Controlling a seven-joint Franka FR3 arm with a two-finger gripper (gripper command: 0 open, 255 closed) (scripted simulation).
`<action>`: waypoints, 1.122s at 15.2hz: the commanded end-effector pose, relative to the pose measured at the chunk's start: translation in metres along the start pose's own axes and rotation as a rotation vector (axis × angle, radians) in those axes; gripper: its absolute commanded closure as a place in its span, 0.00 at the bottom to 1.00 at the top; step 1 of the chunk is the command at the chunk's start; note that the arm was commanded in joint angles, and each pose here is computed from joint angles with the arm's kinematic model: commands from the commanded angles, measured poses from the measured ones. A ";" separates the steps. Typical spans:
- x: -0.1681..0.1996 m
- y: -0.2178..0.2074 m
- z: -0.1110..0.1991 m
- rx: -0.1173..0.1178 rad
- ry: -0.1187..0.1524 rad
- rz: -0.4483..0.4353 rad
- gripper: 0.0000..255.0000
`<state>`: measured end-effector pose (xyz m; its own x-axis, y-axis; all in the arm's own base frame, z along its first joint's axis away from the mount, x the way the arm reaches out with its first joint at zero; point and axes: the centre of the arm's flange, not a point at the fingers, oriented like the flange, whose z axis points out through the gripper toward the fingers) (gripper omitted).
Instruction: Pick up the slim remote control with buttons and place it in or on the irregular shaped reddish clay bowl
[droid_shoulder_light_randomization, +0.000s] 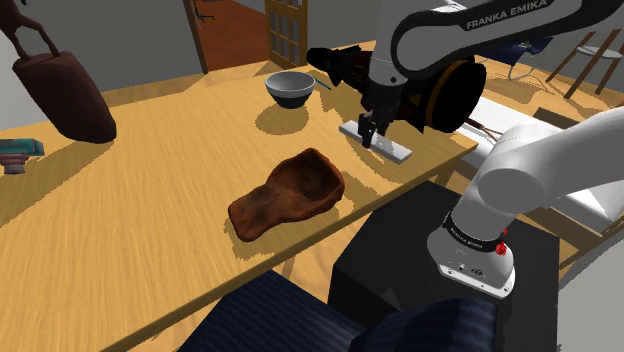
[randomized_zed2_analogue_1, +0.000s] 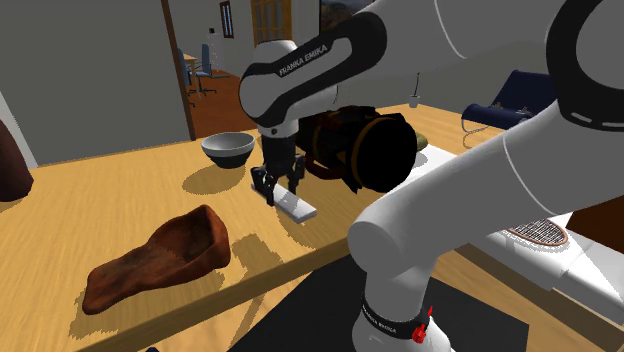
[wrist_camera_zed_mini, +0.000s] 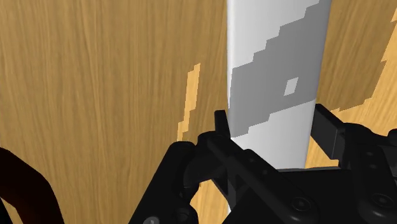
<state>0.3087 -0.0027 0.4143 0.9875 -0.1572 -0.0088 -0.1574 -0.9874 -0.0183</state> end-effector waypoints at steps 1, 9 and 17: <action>0.000 0.000 -0.011 0.000 0.000 0.000 1.00; 0.000 -0.001 -0.054 0.000 0.000 0.000 1.00; 0.001 -0.014 -0.088 0.000 0.000 0.000 1.00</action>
<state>0.3118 0.0030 0.5000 0.9876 -0.1570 -0.0089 -0.1571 -0.9874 -0.0181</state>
